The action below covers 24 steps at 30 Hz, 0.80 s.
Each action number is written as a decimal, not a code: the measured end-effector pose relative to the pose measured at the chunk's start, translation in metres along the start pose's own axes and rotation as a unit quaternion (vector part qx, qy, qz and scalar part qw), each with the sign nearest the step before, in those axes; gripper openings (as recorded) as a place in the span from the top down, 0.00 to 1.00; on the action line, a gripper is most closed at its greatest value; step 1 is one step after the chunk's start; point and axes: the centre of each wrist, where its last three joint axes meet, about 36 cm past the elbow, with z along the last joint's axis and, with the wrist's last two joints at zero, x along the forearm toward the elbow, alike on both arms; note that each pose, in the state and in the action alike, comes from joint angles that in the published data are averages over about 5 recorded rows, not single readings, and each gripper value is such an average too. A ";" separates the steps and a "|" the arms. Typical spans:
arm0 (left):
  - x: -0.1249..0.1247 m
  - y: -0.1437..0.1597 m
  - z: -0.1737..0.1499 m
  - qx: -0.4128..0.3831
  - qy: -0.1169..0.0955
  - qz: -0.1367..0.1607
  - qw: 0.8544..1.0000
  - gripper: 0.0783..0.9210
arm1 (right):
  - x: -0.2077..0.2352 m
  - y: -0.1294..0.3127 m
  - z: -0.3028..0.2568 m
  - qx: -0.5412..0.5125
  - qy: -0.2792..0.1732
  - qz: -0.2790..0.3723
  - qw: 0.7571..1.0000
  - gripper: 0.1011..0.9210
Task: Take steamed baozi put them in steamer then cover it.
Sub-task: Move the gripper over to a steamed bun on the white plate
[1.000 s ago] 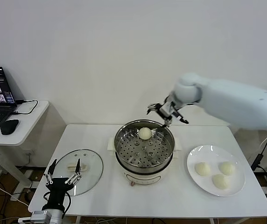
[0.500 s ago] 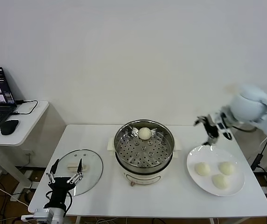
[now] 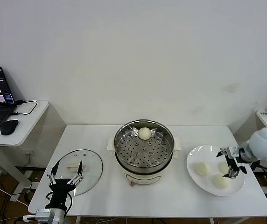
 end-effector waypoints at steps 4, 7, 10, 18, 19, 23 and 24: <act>0.001 0.001 0.000 -0.001 0.001 -0.002 1.000 0.12 | -0.013 -0.001 -0.003 -0.002 -0.001 0.003 1.000 0.12; 0.002 0.001 0.001 -0.001 0.002 -0.003 1.000 0.12 | -0.023 -0.003 -0.006 -0.003 -0.002 0.005 1.000 0.12; 0.002 0.000 0.000 0.000 0.001 -0.003 1.000 0.12 | -0.034 -0.005 -0.008 -0.004 -0.002 0.006 1.000 0.12; 0.003 0.000 0.001 0.000 0.002 -0.005 1.000 0.12 | -0.057 -0.014 -0.011 -0.011 0.000 0.016 1.000 0.12; 0.003 0.000 0.001 0.000 0.002 -0.005 1.000 0.12 | -0.059 -0.015 -0.012 -0.012 0.000 0.017 1.000 0.12; 0.003 0.000 0.002 0.000 0.003 -0.005 1.000 0.12 | -0.068 -0.019 -0.014 -0.017 -0.003 0.015 1.000 0.15; 0.003 0.000 0.002 0.000 0.003 -0.005 1.000 0.12 | -0.069 -0.019 -0.015 -0.018 -0.004 0.014 1.000 0.16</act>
